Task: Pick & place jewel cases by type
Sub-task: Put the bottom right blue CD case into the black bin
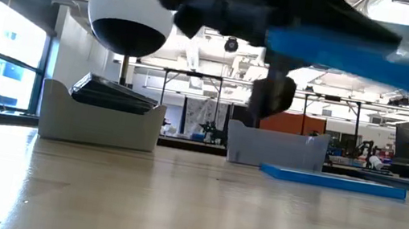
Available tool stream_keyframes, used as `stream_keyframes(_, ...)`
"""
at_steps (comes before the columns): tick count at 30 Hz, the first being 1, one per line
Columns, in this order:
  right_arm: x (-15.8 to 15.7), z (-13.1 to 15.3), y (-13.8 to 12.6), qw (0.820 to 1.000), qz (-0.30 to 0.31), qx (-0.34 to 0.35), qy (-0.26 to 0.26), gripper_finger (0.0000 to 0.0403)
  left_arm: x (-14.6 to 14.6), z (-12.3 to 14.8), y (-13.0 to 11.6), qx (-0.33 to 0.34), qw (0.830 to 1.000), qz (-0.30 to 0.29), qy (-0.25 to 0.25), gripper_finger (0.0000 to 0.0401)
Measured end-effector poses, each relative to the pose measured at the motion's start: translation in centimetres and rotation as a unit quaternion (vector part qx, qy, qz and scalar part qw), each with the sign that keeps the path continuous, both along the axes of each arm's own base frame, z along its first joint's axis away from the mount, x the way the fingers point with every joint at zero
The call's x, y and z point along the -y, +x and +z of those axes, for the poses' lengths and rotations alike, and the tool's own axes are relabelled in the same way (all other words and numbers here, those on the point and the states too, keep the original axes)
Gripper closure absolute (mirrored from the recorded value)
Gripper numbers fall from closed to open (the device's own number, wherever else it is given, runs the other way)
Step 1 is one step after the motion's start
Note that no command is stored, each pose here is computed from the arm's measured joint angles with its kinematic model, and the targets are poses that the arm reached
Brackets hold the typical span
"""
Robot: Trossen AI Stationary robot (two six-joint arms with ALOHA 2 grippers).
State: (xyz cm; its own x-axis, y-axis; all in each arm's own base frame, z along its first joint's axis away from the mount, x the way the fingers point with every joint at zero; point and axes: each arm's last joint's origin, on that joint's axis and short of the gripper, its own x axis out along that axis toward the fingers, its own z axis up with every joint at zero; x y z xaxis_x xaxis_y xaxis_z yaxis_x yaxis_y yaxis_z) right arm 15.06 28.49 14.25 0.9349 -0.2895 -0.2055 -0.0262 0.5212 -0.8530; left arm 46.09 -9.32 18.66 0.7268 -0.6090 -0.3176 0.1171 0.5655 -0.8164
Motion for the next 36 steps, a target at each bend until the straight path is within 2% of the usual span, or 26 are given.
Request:
stream_keyframes(5,-0.8,0.4,-2.0,0.998,0.007,0.054,-0.014,0.0199,-0.2,1.9,0.8,-0.012,0.998,-0.015,0.056,0.0381)
stream_keyframes(10,-1.3,0.6,-3.6,0.995,0.012,0.099,-0.003,0.0199,0.3,3.0,0.6,-0.077,0.991,-0.029,0.107,0.0388)
stream_keyframes(14,-1.4,0.6,-3.9,0.994,0.012,0.109,0.027,0.0199,0.0,4.6,0.8,-0.083,0.984,-0.010,0.157,0.0394)
stream_keyframes(17,-1.2,0.6,-3.5,0.993,0.003,0.118,0.030,0.0199,-1.0,7.0,1.3,-0.064,0.973,0.011,0.220,0.0390)
stream_keyframes(20,-1.0,0.6,-2.8,0.993,-0.008,0.118,0.029,0.0199,-2.2,9.6,1.1,-0.062,0.950,0.025,0.306,0.0386)
stream_keyframes(23,-0.6,0.6,-2.0,0.992,-0.021,0.118,0.027,0.0199,-3.4,12.3,0.7,-0.067,0.918,0.065,0.385,0.0389)
stream_keyframes(27,-0.1,0.6,-0.9,0.992,-0.041,0.119,0.025,0.0199,-5.4,15.0,0.5,-0.049,0.852,0.128,0.505,0.0393)
stream_keyframes(31,0.3,0.6,0.0,0.990,-0.058,0.124,0.040,0.0199,-8.4,15.0,0.8,-0.039,0.801,0.086,0.591,0.0386)
stream_keyframes(36,0.5,0.5,0.5,0.991,-0.060,0.110,0.048,0.0199,-13.6,12.4,1.9,-0.092,0.775,0.114,0.614,0.0383)
